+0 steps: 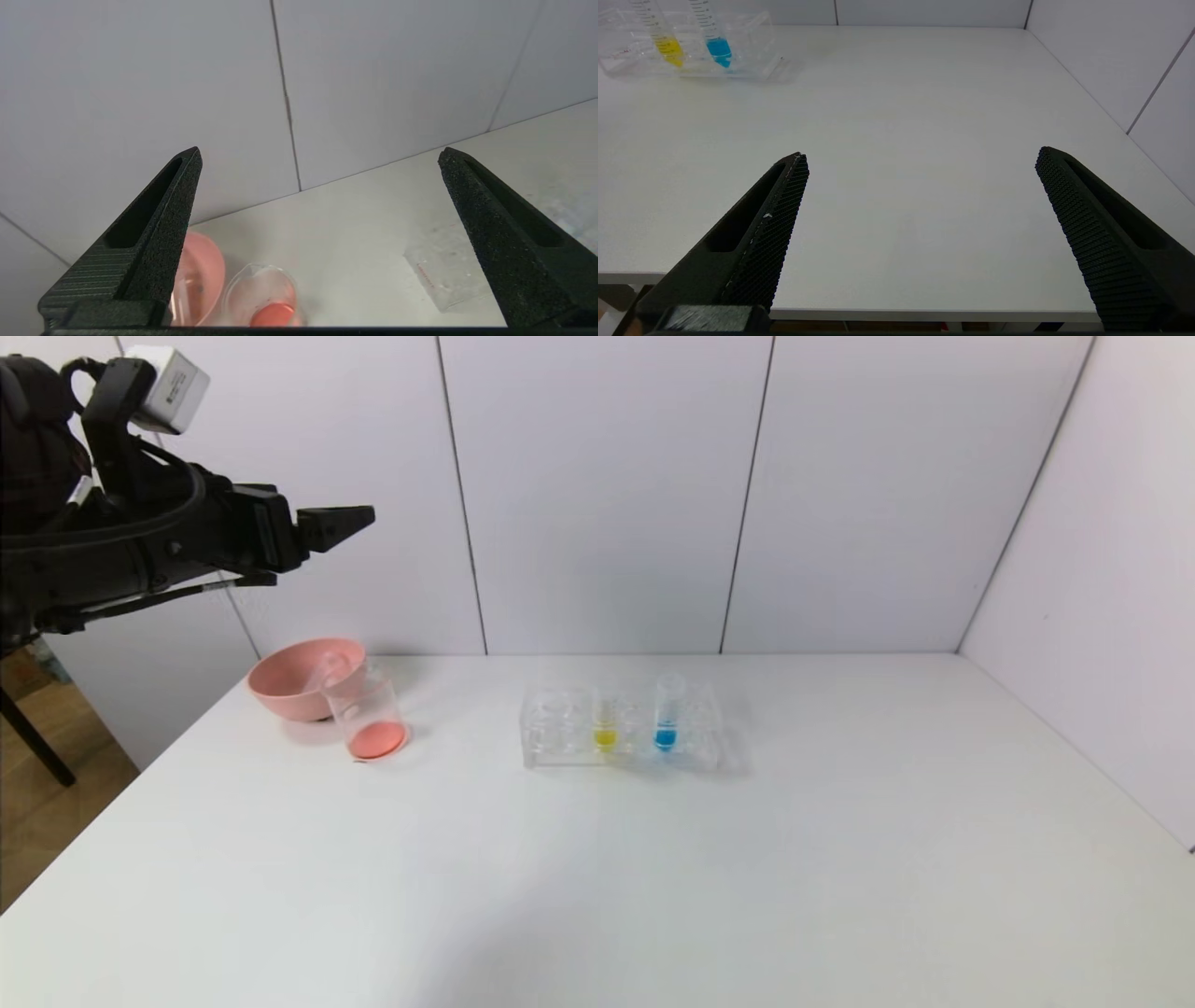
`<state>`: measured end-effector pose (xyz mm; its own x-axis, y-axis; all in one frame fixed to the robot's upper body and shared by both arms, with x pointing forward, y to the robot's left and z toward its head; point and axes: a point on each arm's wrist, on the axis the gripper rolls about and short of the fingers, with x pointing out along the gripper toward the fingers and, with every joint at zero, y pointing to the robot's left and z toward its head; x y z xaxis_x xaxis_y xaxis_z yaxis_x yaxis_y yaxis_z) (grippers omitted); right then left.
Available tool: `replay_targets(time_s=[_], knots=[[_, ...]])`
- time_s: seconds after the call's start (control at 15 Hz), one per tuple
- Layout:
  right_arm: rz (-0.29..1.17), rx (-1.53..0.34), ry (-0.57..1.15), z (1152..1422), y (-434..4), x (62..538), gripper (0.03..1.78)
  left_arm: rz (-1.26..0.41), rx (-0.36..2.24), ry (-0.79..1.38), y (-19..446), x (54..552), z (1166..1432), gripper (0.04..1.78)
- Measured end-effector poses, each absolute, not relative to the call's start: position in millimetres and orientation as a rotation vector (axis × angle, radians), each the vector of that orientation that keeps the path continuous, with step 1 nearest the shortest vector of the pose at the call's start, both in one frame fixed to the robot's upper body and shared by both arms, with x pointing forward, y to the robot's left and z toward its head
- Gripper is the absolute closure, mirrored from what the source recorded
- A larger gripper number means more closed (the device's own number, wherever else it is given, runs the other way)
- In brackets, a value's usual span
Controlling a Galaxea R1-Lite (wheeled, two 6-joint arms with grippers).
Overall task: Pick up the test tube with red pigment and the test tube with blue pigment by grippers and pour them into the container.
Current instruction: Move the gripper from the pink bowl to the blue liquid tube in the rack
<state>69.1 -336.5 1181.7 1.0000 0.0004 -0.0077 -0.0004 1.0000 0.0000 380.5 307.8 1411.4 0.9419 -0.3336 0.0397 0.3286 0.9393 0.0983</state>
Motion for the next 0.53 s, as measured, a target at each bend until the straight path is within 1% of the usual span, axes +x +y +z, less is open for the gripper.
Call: replay_targets(time_s=[0.27,0.53], knots=[[0.0,0.0,0.008,1181.7,-336.5,69.1,0.04,-0.454,0.003,-0.068,275.3,362.2,1410.7,0.06],[0.0,0.0,0.008,1181.7,-336.5,69.1,0.04,-0.482,-0.034,-0.029,256.2,344.1,1400.7,0.06]])
